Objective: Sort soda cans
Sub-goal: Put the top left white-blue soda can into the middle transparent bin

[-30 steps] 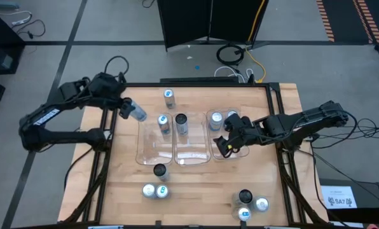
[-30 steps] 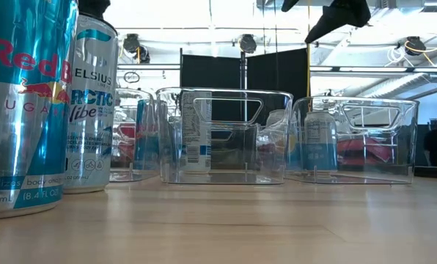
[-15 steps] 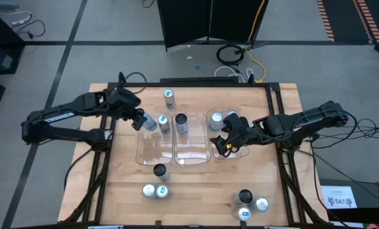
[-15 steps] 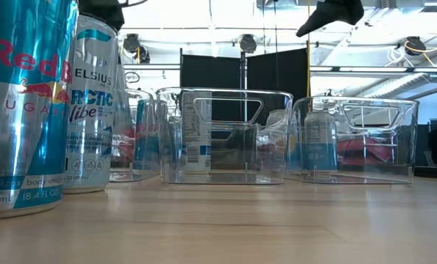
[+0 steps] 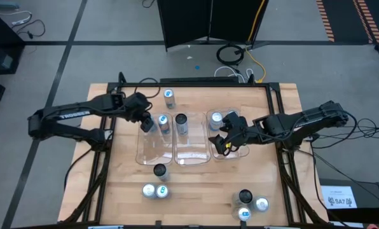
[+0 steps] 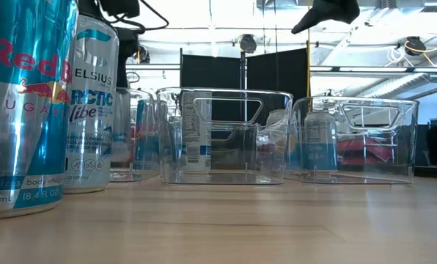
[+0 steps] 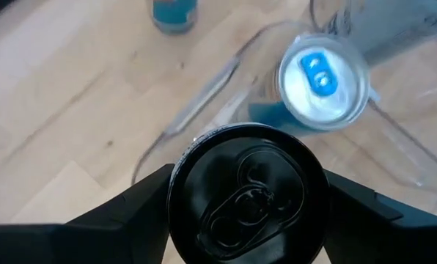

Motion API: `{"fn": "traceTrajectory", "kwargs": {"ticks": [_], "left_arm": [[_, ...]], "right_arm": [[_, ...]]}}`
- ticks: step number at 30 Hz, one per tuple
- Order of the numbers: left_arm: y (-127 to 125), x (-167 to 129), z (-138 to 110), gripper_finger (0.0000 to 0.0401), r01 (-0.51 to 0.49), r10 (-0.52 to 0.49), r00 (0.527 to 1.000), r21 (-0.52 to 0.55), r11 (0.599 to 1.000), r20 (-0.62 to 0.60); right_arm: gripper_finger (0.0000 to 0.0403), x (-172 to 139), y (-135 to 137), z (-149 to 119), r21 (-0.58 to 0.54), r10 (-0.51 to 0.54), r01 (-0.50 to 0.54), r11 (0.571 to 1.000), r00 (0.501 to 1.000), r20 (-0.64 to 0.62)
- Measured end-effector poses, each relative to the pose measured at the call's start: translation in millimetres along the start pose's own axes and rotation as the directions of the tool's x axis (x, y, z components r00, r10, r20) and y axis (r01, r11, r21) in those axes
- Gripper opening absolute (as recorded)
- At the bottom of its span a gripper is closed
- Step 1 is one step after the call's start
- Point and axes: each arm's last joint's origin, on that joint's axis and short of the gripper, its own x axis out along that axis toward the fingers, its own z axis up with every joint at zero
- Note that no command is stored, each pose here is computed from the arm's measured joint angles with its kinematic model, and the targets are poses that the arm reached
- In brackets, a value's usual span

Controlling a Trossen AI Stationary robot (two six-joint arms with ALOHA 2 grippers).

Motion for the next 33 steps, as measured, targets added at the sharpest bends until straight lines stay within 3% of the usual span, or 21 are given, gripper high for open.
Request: {"fn": "traceTrajectory", "kwargs": {"ticks": [14, 22, 29, 33], "left_arm": [[3.5, -17.3, -8.1, 0.0279, 0.07, -0.07, 0.997, -0.038, 0.997, 0.014], [4.5, -58.9, -6.8, 0.0279, 0.15, -0.147, 0.987, -0.033, 0.988, 0.071], [-2.6, -99.9, 4.7, 0.0279, 0.288, -0.287, 0.941, 0.017, 0.957, 0.181], [-13.6, -114.3, 17.5, 0.0279, 0.36, -0.37, 0.884, 0.089, 0.929, 0.285]], "right_arm": [[0.0358, 0.0, 0.2, 0.0, -0.005, 0.002, -0.002, 1.0, 1.0, 0.0], [0.0358, 0.0, 0.2, 0.0, -0.009, 0.002, -0.002, 1.0, 1.0, 0.0], [0.0358, 0.0, 0.8, 0.4, 0.002, 0.008, -0.008, 1.0, 1.0, 0.003], [0.0358, -0.1, 1.0, 0.5, 0.003, 0.01, -0.01, 1.0, 1.0, 0.004]]}}
